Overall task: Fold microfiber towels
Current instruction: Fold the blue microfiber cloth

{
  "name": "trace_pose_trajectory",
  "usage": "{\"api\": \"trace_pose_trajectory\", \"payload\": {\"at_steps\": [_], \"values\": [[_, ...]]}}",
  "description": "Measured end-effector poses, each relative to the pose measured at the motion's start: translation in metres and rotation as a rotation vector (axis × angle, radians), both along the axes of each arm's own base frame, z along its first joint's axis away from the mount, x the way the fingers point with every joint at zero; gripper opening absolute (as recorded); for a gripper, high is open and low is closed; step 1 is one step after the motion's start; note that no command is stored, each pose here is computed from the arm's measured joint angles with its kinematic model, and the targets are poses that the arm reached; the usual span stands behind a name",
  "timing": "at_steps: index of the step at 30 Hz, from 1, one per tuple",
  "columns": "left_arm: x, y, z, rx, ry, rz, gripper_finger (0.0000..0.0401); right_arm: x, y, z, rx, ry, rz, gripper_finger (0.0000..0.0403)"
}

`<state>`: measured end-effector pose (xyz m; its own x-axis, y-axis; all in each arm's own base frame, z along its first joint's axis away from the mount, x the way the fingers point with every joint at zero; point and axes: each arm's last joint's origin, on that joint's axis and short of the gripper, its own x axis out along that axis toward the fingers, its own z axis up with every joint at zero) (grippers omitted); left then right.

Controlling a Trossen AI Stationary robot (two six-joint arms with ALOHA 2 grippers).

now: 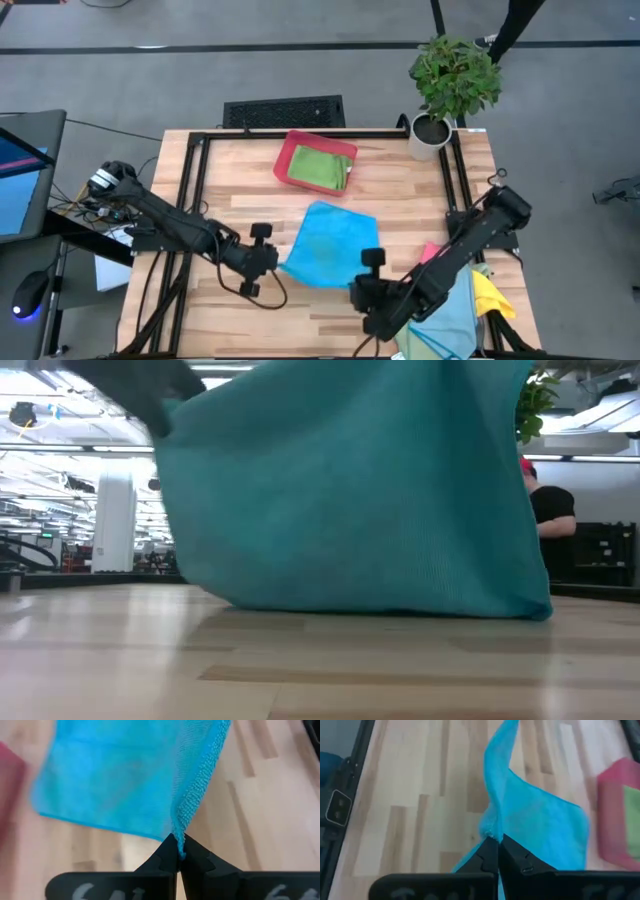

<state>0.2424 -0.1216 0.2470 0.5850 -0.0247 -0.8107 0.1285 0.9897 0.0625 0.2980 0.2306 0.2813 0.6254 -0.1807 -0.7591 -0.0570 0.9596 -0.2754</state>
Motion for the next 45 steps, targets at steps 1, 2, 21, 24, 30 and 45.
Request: {"api": "trace_pose_trajectory", "payload": {"at_steps": [1, 2, 21, 24, 30, 45], "values": [[-0.002, -0.002, -0.004, -0.01, -0.002, 0.002, 0.0, 0.003, 0.003, -0.004, 0.007, -0.005, 0.002, 0.0026], [-0.003, -0.004, -0.008, -0.02, -0.009, 0.007, 0.0, 0.007, 0.005, -0.008, 0.014, -0.009, 0.002, 0.0028], [-0.046, -0.031, -0.035, -0.049, 0.13, 0.191, 0.0141, 0.063, -0.005, -0.03, 0.327, 0.048, 0.317, 0.006], [-0.053, -0.043, -0.033, -0.049, 0.029, 0.221, 0.0149, 0.064, -0.006, -0.03, 0.301, 0.045, 0.352, 0.0072], [-0.054, -0.066, -0.036, -0.179, -0.289, 0.271, 0.0134, 0.06, -0.009, -0.033, 0.275, 0.1, 0.346, 0.0109], [-0.033, -0.089, -0.11, -0.209, -0.168, 0.314, 0.0025, 0.088, -0.151, -0.075, 0.093, 0.315, 0.081, 0.0146]]}}
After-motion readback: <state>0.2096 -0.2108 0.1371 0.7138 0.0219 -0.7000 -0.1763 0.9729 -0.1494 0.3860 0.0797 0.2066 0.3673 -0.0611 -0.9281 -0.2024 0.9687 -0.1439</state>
